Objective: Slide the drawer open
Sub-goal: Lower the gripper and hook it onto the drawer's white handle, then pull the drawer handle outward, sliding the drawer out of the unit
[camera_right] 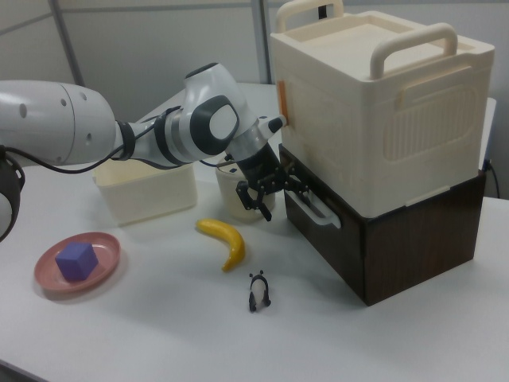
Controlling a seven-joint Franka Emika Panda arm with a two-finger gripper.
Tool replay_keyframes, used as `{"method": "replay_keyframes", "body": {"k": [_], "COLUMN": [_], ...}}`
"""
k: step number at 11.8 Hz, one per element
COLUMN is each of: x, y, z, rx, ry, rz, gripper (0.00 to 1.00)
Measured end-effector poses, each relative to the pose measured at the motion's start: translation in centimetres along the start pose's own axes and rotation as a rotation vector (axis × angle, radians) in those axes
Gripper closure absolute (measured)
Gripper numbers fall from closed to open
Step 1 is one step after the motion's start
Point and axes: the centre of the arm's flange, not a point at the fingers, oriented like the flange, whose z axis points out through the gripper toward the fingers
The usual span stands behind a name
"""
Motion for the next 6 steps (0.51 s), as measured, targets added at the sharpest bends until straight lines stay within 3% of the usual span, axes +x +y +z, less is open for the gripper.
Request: {"method": "replay_keyframes", "body": {"k": [6], "x": [0.71], "y": [-1.09], "z": [-0.16], "rx": [0.003], "ry": [0.004], "rz": [0.176], "gripper": [0.0]}}
